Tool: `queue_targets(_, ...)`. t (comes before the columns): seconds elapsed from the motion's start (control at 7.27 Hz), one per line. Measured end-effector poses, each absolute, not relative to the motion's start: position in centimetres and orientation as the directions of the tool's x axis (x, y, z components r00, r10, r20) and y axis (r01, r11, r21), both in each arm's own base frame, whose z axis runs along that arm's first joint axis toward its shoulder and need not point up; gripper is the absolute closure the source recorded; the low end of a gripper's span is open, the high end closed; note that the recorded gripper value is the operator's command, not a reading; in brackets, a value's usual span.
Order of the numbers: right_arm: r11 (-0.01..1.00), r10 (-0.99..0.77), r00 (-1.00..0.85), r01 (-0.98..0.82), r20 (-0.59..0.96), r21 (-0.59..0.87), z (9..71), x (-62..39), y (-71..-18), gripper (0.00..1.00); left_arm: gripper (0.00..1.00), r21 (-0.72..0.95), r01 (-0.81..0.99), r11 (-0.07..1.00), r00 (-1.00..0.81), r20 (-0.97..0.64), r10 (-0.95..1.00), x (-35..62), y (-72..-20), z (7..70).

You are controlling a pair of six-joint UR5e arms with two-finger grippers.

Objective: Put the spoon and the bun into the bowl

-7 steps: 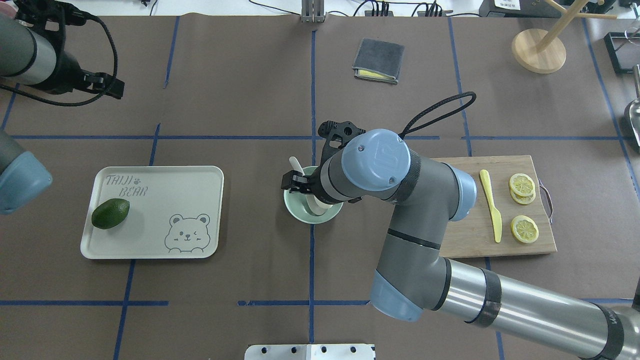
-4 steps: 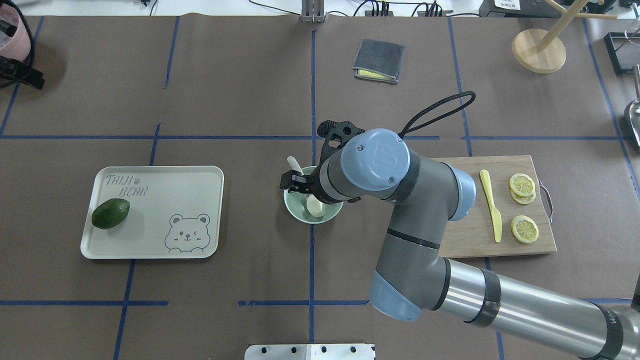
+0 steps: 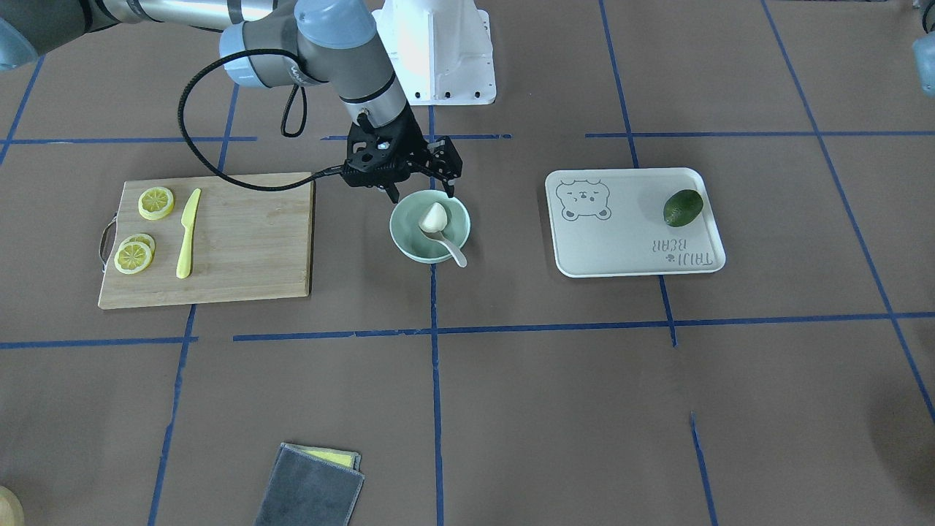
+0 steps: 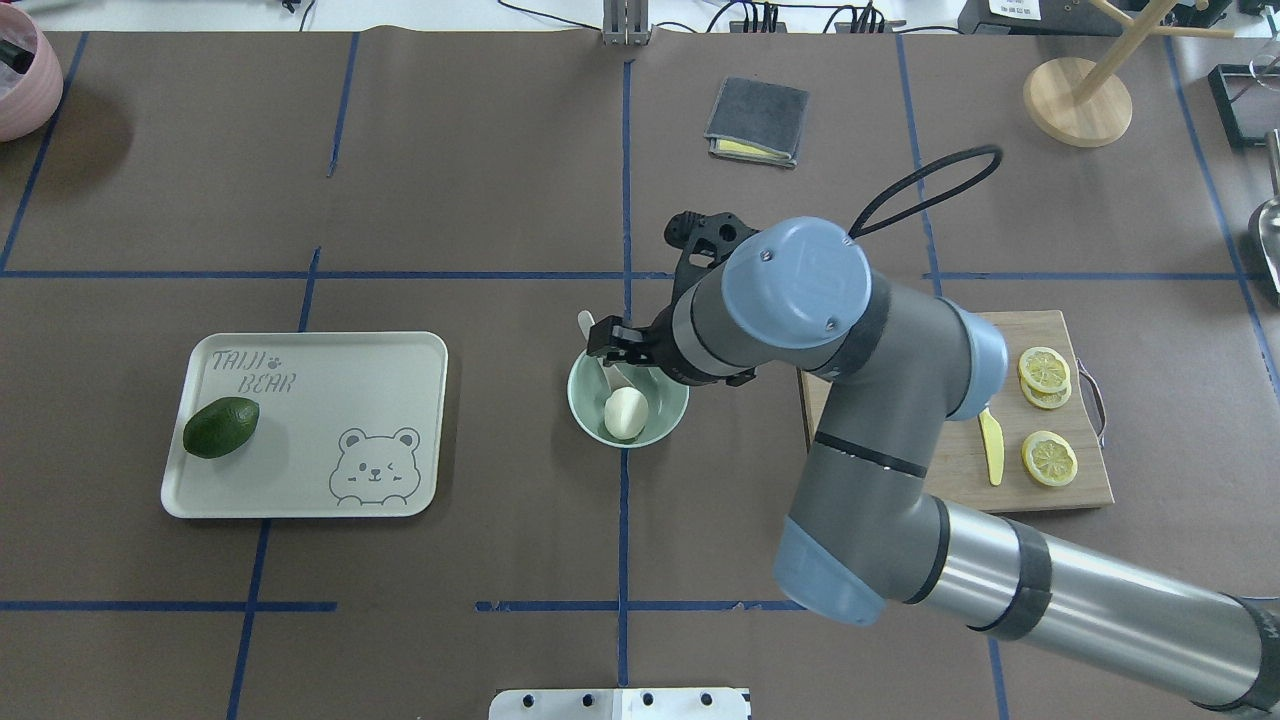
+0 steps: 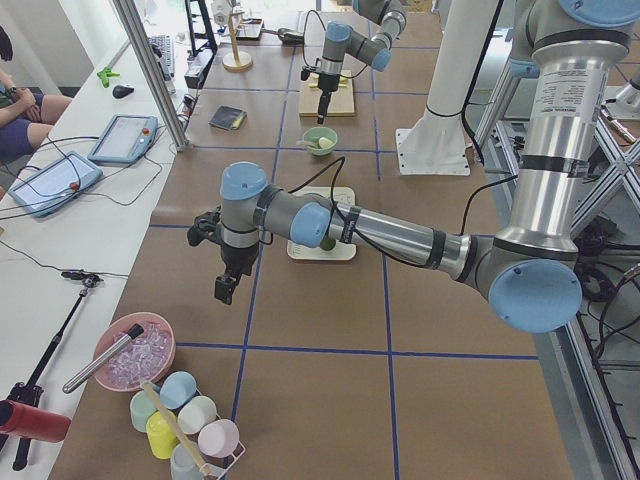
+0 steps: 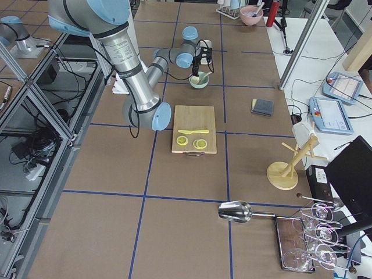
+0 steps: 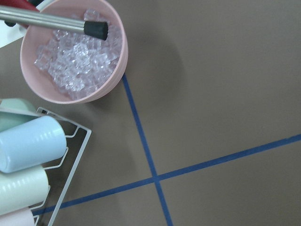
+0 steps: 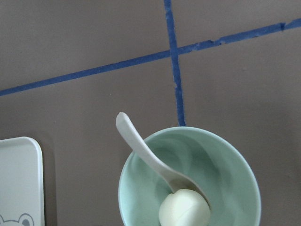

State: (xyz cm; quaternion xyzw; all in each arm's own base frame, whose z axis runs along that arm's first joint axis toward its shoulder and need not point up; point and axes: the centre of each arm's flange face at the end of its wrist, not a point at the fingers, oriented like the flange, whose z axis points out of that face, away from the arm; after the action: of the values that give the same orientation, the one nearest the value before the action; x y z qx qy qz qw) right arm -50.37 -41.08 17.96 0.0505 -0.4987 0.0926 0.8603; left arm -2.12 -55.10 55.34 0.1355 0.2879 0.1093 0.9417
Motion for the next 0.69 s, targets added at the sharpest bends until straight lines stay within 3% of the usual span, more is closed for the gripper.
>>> queue_targets(0.69,0.989,-0.062,0.64,-0.061,0.766,0.131,28.7,-28.8,-51.4,0.0,0.0,0.182,-0.079,0.98,0.709,-0.681,0.184,-4.4,-51.0,62.4)
